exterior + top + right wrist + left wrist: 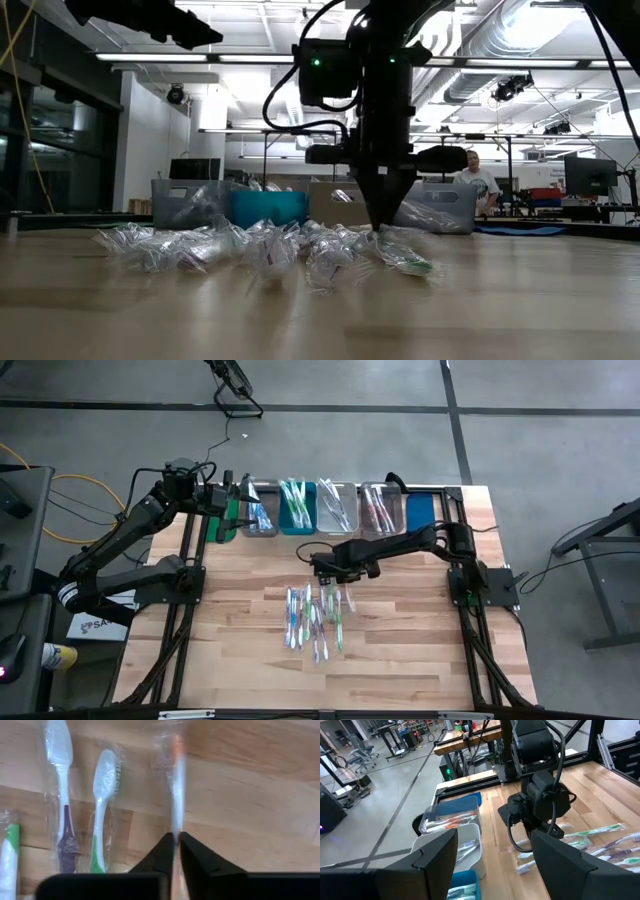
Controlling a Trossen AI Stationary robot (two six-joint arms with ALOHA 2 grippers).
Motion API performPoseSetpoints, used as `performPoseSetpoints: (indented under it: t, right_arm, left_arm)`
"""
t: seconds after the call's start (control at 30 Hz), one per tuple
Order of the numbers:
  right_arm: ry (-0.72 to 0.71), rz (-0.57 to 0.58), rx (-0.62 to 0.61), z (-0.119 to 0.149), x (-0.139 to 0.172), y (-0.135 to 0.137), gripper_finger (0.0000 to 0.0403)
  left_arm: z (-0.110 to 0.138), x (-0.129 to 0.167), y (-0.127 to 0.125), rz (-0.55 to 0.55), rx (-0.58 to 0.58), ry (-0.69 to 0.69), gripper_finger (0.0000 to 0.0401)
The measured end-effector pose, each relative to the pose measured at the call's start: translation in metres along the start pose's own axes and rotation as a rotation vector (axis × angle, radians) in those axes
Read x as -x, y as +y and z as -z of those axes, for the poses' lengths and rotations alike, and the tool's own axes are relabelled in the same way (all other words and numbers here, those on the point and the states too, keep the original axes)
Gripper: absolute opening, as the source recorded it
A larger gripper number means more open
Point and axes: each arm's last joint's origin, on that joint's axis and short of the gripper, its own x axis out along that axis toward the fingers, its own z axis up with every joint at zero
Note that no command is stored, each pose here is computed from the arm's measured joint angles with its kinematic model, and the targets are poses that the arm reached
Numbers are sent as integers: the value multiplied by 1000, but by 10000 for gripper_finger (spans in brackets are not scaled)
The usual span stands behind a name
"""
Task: Pick & Place Toothbrushes
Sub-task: Put the orange toothbrush into the right black bin
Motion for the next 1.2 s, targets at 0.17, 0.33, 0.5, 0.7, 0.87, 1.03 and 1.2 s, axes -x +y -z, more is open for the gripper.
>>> performPoseSetpoints:
  t: [0.17, 0.33, 0.5, 0.7, 0.87, 1.03, 1.2]
  right_arm:
    - [12, 0, 1, 0, 4, -1, 3]
    - [19, -34, -12, 1, 28, -7, 3]
    - [-18, -76, -16, -2, 73, -24, 3]
    - [-173, -111, -13, -18, 129, -59, 3]
    - [-316, -133, 26, -46, 162, -89, 2]
    - [-401, -116, 68, -86, 169, -109, 2]
    - [-427, -111, 146, -131, 161, -123, 2]
  left_arm:
    - [0, 0, 0, 0, -8, 0, 245]
    - [0, 0, 0, -1, -8, 0, 245]
    - [0, 0, 0, -1, -4, 0, 245]
    - [0, 0, 0, -1, -3, 0, 245]
    - [0, 0, 1, -19, 0, 11, 245]
    - [0, 0, 1, -23, 10, 13, 245]
    - [-1, 0, 2, -34, -6, 6, 245]
